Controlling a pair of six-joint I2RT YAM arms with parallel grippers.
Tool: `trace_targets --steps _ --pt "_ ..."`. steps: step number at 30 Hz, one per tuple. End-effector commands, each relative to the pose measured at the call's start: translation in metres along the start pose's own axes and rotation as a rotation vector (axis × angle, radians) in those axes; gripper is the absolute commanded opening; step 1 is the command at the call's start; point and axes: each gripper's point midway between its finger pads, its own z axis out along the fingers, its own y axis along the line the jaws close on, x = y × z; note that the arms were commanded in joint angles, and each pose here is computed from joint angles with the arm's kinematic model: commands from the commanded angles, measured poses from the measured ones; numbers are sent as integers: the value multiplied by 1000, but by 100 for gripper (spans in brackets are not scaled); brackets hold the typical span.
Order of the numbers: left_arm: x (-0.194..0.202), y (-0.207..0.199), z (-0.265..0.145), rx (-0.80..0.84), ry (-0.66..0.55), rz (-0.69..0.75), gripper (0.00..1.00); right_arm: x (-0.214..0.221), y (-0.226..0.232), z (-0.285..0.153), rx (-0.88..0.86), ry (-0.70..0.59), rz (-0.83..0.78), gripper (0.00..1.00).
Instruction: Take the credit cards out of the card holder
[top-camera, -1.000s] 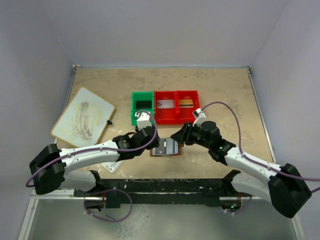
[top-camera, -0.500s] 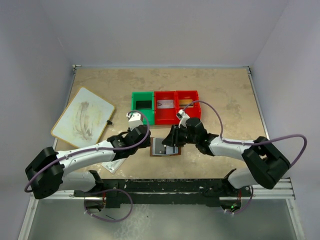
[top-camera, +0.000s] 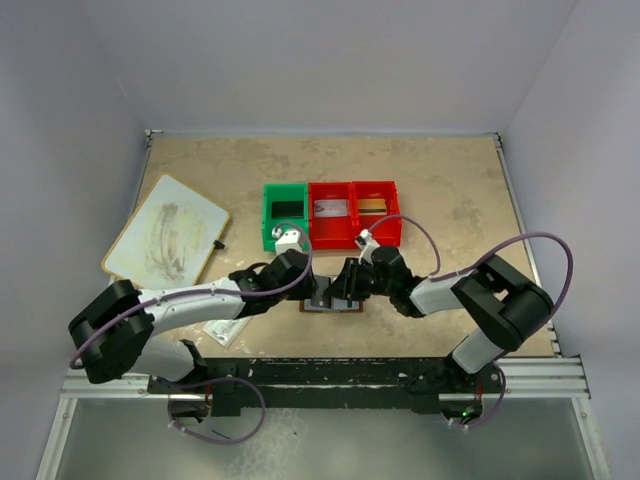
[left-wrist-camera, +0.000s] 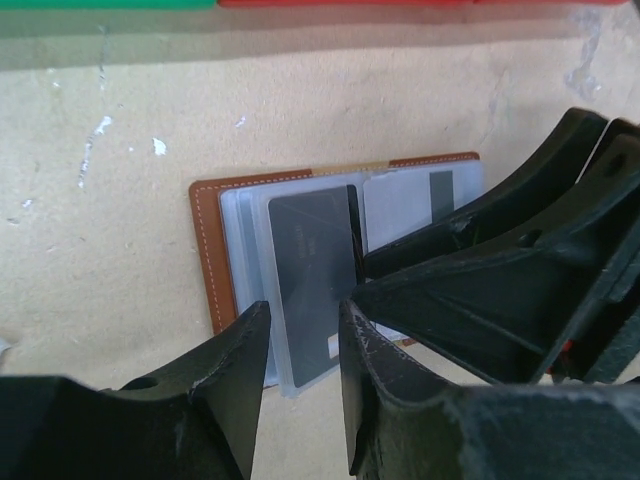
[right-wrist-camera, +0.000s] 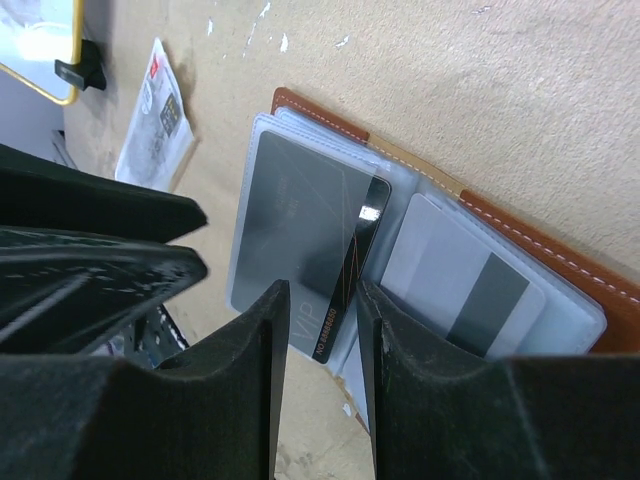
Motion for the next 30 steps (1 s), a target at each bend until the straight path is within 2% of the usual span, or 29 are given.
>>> trace_targets --steps 1,5,13,30 --pt "-1 -21 7 73 26 26 30 8 -17 -1 35 -18 49 37" --pt "9 -15 13 46 62 51 28 7 -26 -7 64 -51 88 37" --pt "23 -5 20 3 99 83 13 5 -32 -10 90 -86 118 38" --pt "31 -1 21 -62 126 159 2 7 -23 -16 -19 -119 209 31"
